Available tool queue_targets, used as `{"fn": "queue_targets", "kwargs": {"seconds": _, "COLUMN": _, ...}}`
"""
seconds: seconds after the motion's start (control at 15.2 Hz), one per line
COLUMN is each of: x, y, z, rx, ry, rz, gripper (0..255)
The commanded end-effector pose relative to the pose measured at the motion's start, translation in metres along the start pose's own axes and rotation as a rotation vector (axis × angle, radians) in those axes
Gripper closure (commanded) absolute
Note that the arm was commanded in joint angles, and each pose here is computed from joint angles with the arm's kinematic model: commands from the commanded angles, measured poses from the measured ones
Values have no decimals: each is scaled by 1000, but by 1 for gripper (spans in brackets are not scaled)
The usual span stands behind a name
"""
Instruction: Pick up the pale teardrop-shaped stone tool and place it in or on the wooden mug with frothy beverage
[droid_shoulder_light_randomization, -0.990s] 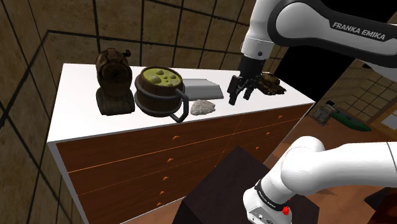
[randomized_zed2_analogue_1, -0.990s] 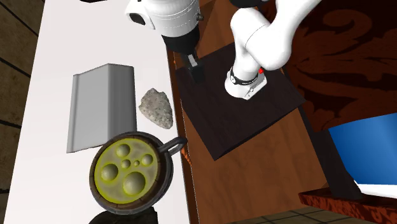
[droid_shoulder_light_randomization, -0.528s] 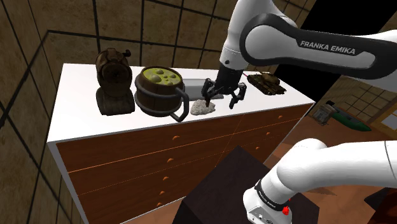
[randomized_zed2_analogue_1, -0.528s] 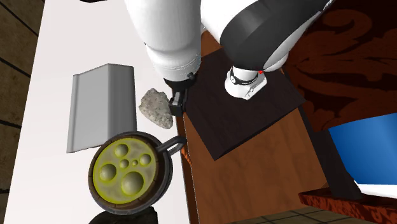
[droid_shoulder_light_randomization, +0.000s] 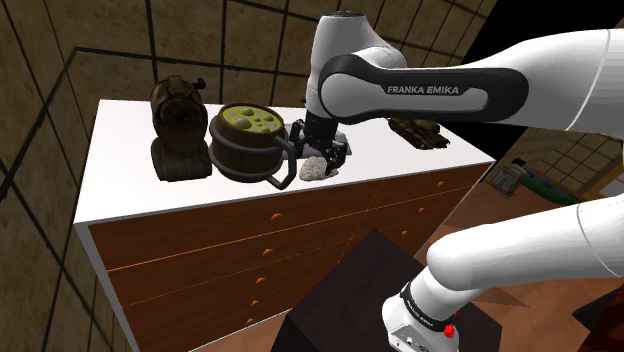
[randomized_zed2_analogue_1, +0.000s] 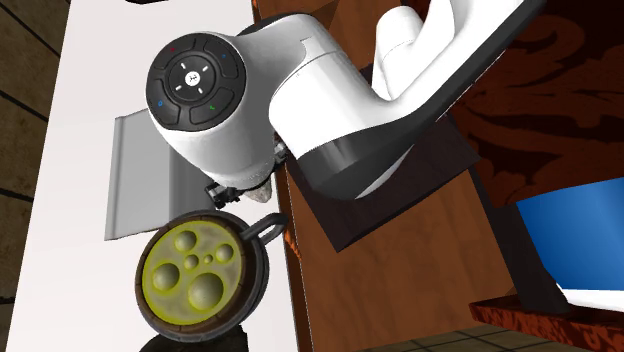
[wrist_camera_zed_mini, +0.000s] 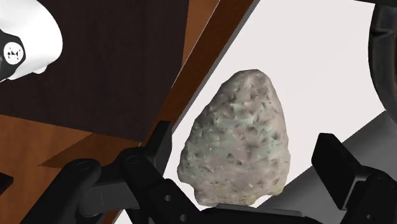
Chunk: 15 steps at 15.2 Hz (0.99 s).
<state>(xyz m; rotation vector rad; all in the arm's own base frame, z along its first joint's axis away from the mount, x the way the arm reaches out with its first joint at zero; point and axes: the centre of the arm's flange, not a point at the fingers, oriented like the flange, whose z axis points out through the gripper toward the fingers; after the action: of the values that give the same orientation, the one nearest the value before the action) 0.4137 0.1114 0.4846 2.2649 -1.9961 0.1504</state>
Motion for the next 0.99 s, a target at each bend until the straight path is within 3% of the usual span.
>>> {"fn": "queue_targets", "kwargs": {"seconds": 0.0, "x": 0, "y": -3, "z": 10, "rx": 0, "ry": 5, "rz": 41, "gripper": 0}}
{"fn": "queue_targets", "kwargs": {"seconds": 0.33, "x": 0, "y": -3, "z": 39, "rx": 0, "ry": 5, "rz": 41, "gripper": 0}}
{"fn": "queue_targets", "kwargs": {"seconds": 0.86, "x": 0, "y": -3, "z": 39, "rx": 0, "ry": 5, "rz": 41, "gripper": 0}}
{"fn": "queue_targets", "kwargs": {"seconds": 0.92, "x": 0, "y": -3, "z": 39, "rx": 0, "ry": 5, "rz": 41, "gripper": 255}}
